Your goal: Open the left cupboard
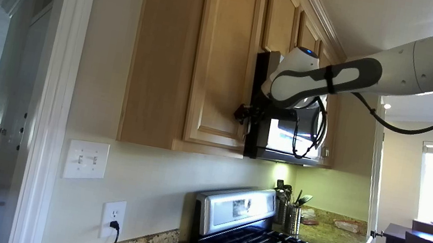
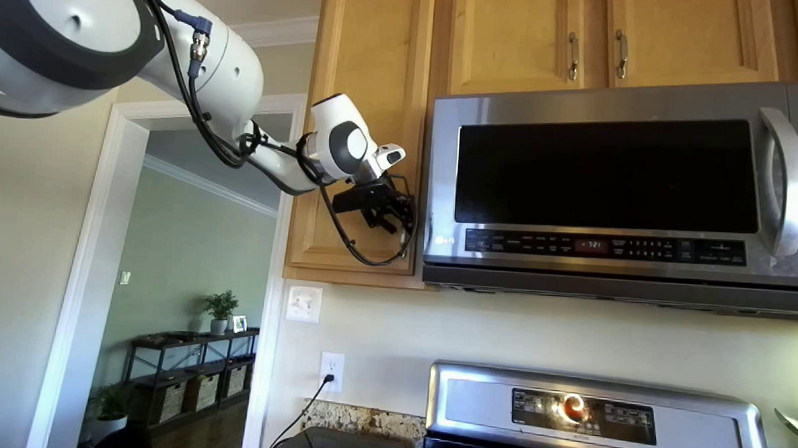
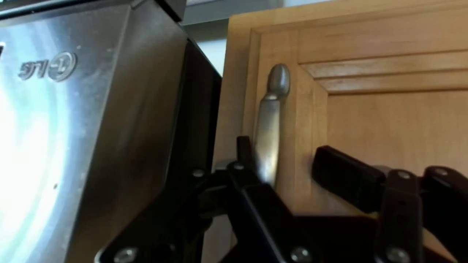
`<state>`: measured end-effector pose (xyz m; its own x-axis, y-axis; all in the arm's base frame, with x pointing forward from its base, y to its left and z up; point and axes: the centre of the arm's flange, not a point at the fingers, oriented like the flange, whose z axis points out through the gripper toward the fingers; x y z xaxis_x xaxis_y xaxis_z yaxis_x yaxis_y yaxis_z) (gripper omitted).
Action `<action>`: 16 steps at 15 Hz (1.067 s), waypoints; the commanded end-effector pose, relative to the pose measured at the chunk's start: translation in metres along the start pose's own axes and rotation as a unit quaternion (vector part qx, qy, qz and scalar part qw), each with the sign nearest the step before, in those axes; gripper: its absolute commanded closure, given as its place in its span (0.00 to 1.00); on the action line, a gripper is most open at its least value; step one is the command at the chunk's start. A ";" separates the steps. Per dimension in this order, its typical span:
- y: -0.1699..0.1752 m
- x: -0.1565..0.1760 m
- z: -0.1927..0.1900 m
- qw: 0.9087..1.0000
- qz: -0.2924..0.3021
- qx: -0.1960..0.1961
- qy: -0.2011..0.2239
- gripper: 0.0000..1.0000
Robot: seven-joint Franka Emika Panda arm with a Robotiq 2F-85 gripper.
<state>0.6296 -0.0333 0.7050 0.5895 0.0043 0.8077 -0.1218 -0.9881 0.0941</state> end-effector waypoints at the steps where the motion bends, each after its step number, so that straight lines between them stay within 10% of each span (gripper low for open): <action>1: 0.005 0.006 0.006 1.000 -0.004 -0.010 -0.004 0.81; 5: 0.007 -0.004 -0.007 1.000 -0.010 -0.019 -0.001 0.95; 16: -0.022 -0.080 -0.060 0.999 -0.032 0.037 0.002 0.91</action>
<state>0.5940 -0.0426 0.7022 0.5589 -0.0005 0.8292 -0.1359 -0.9865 0.0910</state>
